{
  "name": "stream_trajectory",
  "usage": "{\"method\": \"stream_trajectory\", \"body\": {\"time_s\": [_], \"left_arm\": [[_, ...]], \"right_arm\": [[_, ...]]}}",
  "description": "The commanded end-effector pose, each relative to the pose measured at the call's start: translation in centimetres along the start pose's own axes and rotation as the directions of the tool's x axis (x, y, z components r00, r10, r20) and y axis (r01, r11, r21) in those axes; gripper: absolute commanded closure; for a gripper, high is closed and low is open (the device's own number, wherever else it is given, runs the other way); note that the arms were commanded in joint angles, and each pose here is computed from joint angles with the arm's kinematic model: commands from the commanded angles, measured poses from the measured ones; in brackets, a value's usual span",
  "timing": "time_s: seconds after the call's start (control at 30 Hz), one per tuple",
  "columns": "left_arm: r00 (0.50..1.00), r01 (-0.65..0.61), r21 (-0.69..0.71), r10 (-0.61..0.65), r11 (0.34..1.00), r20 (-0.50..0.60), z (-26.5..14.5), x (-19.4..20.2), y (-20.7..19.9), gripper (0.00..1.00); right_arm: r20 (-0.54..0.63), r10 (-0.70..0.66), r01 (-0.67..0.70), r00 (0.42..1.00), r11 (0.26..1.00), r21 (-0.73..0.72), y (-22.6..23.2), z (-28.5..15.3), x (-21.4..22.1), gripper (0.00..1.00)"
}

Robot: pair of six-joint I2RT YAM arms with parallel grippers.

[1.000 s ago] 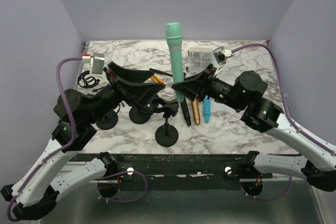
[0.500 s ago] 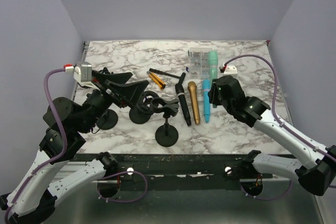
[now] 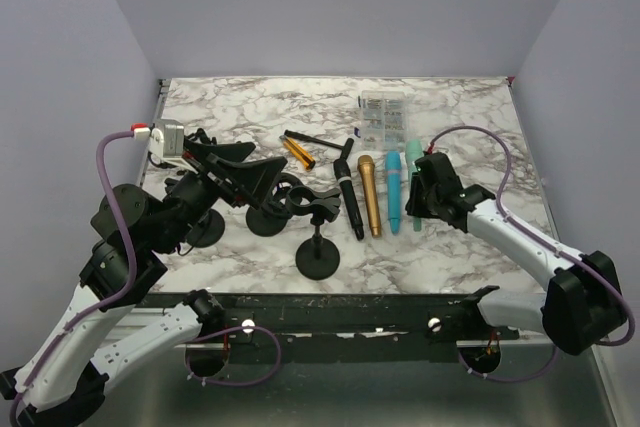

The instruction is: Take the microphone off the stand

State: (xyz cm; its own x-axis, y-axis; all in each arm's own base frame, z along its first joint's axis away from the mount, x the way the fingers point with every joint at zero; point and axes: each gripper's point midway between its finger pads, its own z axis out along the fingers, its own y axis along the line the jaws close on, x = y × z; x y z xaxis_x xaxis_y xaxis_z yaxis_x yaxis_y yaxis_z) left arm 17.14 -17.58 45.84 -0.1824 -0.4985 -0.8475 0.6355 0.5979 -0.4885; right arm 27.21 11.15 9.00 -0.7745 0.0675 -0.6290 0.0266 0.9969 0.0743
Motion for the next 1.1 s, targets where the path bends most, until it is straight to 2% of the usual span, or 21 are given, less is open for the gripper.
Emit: {"method": "stream_trajectory", "body": {"time_s": [0.0,0.27,0.37,0.57,1.07], "left_arm": [[1.000,-0.002,-0.023,0.001,1.000,-0.013,-0.3,0.6,0.7,0.02],[1.000,-0.013,-0.041,0.011,0.999,-0.028,-0.5,1.1,1.2,0.02],[0.999,-0.022,-0.059,0.020,0.998,-0.034,-0.6,1.2,1.6,0.01],[0.999,-0.027,-0.066,0.024,0.997,-0.043,-0.5,1.4,1.7,0.01],[0.996,-0.015,-0.065,0.009,0.998,-0.091,-0.3,2.2,1.6,0.02]], "right_arm": [[-0.015,0.068,-0.069,0.998,0.993,-0.097,1.3,1.5,-0.4,0.99],[-0.093,0.095,-0.104,0.991,0.990,-0.098,0.6,4.4,1.3,0.99],[-0.108,0.090,-0.102,0.990,0.989,-0.111,0.9,4.7,1.5,0.85],[-0.130,0.098,-0.112,0.987,0.988,-0.104,0.8,5.3,2.0,0.66],[-0.145,0.090,-0.109,0.985,0.986,-0.127,1.2,5.5,2.2,0.35]]}}
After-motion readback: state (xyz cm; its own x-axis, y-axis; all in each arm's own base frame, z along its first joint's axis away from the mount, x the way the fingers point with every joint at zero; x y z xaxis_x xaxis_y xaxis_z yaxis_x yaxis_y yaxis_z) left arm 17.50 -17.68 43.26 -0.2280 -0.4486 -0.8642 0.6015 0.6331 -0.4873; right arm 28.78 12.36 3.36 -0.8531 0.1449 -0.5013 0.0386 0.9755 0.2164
